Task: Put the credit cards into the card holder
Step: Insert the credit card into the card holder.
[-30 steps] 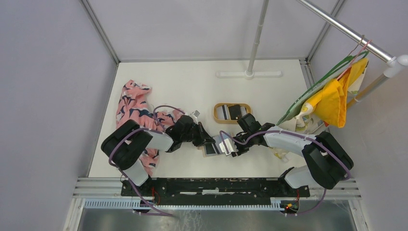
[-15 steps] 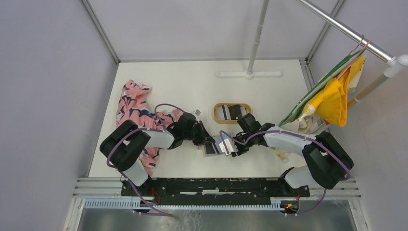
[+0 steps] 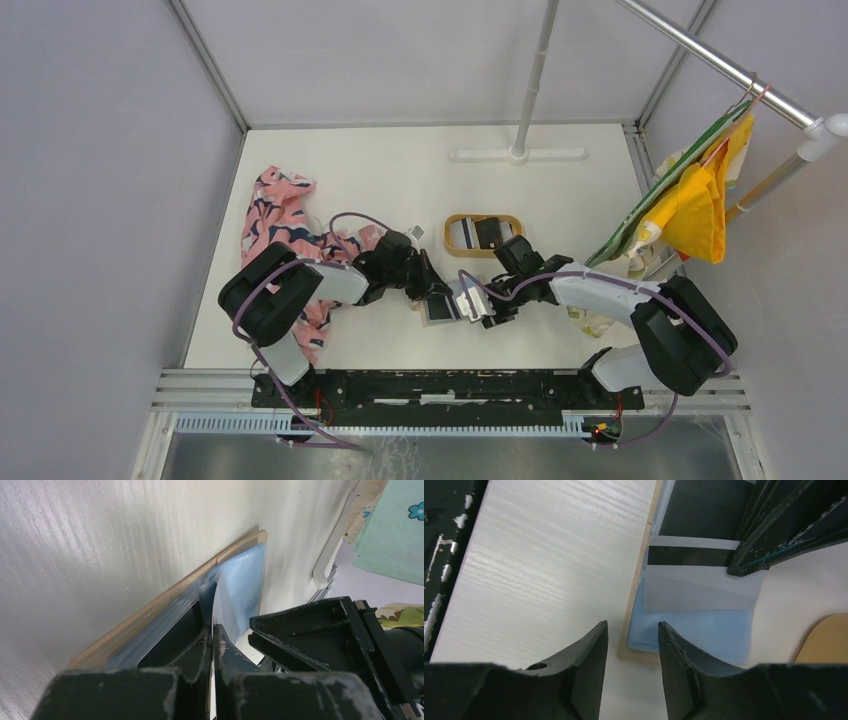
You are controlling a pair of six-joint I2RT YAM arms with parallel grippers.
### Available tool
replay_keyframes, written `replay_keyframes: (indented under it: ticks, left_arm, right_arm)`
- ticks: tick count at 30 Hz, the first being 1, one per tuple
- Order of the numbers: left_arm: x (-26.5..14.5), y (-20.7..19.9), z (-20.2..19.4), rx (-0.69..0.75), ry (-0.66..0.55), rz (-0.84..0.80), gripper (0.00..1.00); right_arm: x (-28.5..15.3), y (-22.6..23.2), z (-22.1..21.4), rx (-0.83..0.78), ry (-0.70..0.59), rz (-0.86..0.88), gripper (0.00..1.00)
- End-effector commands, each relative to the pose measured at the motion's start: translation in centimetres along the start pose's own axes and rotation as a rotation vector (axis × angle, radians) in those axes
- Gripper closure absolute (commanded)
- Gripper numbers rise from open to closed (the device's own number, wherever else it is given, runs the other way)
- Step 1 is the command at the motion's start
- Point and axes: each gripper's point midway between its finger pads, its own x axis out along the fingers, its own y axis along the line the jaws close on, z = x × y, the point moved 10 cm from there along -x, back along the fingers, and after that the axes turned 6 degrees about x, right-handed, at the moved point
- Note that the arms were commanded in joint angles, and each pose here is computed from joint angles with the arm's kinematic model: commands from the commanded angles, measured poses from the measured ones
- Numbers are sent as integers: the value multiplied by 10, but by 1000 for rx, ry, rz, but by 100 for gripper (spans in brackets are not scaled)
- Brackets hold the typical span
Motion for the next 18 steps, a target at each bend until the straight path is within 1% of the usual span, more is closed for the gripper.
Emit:
replay_keyframes:
  ticks: [1, 3, 4, 5, 7, 8, 10, 14, 16, 18]
  left_arm:
    - [6, 14, -8, 60, 38, 72, 91]
    - [6, 16, -8, 60, 41, 84, 85]
    - [7, 17, -9, 59, 44, 88, 84]
    - [7, 18, -9, 59, 43, 92, 82]
    - [8, 19, -9, 57, 46, 96, 82]
    - [8, 19, -9, 56, 47, 96, 82]
    - [9, 19, -10, 57, 51, 96, 82]
    - [8, 19, -9, 58, 52, 97, 81]
    - [8, 19, -9, 59, 54, 96, 81]
    - [8, 18, -9, 62, 56, 94, 79]
  right_arm:
    - [-12, -7, 28, -37, -138, -3, 52]
    - [-14, -7, 38, -48, -201, 8, 52]
    - [-16, -7, 42, -57, -222, 10, 53]
    - [-16, -7, 47, -66, -241, 12, 55]
    - [-16, -10, 57, -93, -262, -4, 61]
    - [-14, -11, 62, -107, -264, -11, 65]
    - [-9, -14, 74, -123, -247, -40, 74]
    - [2, -29, 98, -126, -152, -132, 87]
    - [9, -38, 107, -103, -92, -189, 91]
    - [15, -45, 112, -90, -44, -224, 92]
